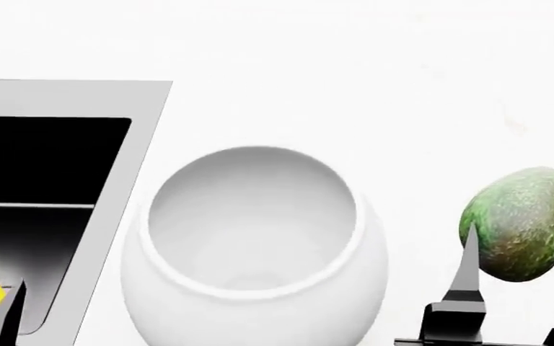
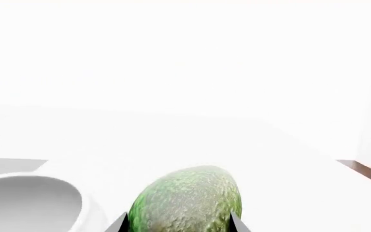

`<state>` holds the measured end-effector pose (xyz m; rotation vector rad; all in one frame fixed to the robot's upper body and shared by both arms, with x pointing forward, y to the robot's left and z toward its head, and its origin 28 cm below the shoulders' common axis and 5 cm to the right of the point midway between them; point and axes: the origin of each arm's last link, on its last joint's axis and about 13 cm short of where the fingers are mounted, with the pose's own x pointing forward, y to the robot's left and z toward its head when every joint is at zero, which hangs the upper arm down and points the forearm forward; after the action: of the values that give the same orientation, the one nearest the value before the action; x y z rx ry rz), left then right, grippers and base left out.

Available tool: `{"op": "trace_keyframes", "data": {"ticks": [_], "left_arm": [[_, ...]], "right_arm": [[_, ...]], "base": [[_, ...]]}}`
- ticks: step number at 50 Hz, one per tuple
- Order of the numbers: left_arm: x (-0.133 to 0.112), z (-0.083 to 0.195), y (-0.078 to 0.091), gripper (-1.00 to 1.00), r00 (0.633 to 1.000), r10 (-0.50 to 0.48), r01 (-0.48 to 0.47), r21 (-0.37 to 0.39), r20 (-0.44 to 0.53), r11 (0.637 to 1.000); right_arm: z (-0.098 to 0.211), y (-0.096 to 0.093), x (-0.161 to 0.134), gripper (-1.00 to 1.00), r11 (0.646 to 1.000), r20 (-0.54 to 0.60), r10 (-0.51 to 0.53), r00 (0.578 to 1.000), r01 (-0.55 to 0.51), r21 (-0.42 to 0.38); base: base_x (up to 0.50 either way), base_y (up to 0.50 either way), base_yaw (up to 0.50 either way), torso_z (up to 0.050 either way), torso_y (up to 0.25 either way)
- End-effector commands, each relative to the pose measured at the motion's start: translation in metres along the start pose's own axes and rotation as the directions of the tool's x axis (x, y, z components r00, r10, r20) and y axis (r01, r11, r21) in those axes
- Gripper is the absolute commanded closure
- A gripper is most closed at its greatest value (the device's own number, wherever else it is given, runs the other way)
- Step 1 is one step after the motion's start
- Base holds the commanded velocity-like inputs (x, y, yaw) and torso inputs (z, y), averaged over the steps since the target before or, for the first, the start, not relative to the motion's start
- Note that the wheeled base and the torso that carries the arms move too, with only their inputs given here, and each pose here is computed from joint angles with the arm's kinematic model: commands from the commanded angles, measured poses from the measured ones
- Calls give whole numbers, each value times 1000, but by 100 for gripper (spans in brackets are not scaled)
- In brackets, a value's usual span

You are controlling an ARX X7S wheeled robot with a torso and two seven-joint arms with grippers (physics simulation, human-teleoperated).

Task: There is a mixed pile of frozen fruits and vegetables on the counter. Locate all the frozen vegetables and place the items in a bowl on the counter. Take all the frozen fruits and defrost them in a running sink.

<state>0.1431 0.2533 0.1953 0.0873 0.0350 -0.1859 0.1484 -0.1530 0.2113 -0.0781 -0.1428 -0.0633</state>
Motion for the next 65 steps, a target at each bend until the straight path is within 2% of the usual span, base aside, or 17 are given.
{"op": "trace_keyframes", "data": {"ticks": [1,5,11,16,19,25,26,27,31,33,34,38,47,51,52,60,65], "left_arm": [[-1,3,3,100,978,208,-208,-49,7,977],[5,3,0,100,979,202,-202,-47,5,978],[-3,6,2,100,980,197,-196,-43,4,980],[-5,7,3,100,980,199,-198,-45,5,979],[-3,6,2,100,980,199,-198,-43,7,979],[-4,7,3,100,979,202,-201,-40,6,979],[-4,6,3,100,979,202,-202,-40,6,979],[-5,6,3,100,979,203,-203,-39,6,978],[-1,7,3,100,979,203,-203,-39,4,978],[-2,7,2,100,980,199,-199,-38,1,979],[-3,6,2,100,980,198,-198,-36,0,980],[-5,7,3,100,980,197,-197,-36,2,980],[-2,9,3,100,979,203,-203,-38,7,978],[3,7,2,100,978,210,-210,-41,8,977],[3,7,2,100,978,210,-210,-41,8,977],[-4,7,7,100,976,219,-219,-44,13,975],[-7,6,9,100,975,220,-219,-45,13,975]], "right_arm": [[0,1,1,100,999,28,8,1000,-6,-37],[0,1,0,100,999,22,5,1000,-4,-38],[1,-1,1,100,999,6,-9,1000,9,-44],[13,-10,-2,100,999,33,-45,998,46,-14],[17,-13,-2,100,998,34,-47,998,48,-35],[48,-23,1,100,998,60,-25,998,28,-51],[57,-25,3,100,999,63,5,998,-3,-44],[65,-25,5,100,998,58,67,996,-68,11],[87,-23,12,100,987,44,163,986,-163,2],[96,-21,14,100,974,27,225,974,-225,-3],[102,-20,14,100,964,16,263,965,-263,35],[113,-15,18,100,929,-59,370,927,-369,37],[133,2,28,100,856,-142,517,844,-514,60],[131,10,30,100,836,-176,546,819,-545,63],[132,12,30,100,822,-187,569,801,-562,92],[124,23,34,100,788,-271,611,743,-602,129],[125,25,27,100,778,-302,621,723,-616,124]], "base": [[480,12,0,0,0],[473,17,0,0,0],[368,19,0,0,2],[0,0,0,0,0],[0,0,0,0,3],[0,0,0,0,0],[0,0,0,0,0],[0,0,0,0,0],[0,0,0,0,0],[0,0,0,0,0],[0,0,0,0,0],[0,0,0,0,0],[0,0,0,0,0],[0,0,0,0,0],[0,0,0,0,0],[0,0,0,0,0],[0,0,-1,0,2]]}}
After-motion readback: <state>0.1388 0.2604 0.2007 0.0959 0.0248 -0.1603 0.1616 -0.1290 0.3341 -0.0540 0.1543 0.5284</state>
